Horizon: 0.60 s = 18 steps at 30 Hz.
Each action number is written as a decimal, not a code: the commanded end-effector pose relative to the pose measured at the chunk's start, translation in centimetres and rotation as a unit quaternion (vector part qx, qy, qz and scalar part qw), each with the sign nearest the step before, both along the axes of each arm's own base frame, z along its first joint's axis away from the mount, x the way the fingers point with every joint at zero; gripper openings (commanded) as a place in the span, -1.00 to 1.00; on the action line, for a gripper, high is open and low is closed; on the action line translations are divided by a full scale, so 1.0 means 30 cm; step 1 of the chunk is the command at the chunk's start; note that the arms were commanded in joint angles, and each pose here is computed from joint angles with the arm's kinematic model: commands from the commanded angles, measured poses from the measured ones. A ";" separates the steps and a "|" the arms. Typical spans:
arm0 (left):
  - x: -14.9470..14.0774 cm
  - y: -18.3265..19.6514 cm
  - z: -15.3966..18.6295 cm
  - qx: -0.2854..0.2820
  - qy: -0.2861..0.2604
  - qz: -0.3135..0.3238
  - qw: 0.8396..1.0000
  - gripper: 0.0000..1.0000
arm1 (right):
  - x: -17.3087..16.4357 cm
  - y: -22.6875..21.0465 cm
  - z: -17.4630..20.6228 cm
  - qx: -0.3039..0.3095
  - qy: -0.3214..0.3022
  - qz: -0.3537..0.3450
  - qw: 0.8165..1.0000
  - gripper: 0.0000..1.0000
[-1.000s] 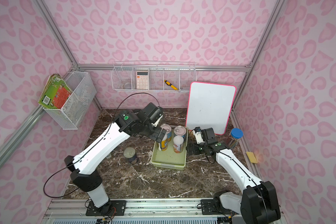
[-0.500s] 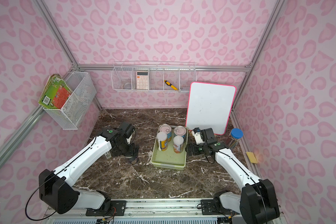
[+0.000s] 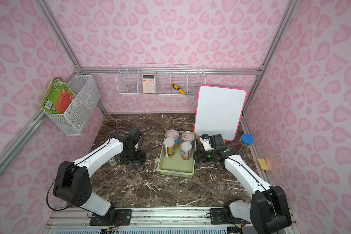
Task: Put the canned food in the basket
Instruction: Pick up the canned food from the center of the board.
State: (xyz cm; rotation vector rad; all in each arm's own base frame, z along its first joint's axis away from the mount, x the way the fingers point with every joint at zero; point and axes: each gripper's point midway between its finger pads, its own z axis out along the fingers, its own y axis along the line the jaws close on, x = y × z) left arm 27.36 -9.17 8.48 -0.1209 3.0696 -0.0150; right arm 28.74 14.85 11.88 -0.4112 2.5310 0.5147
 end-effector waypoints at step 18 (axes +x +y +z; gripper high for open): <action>-0.080 -0.004 0.219 -0.012 -0.026 -0.020 0.999 -0.82 | 0.010 0.002 0.010 -0.002 -0.013 0.005 1.000 0.98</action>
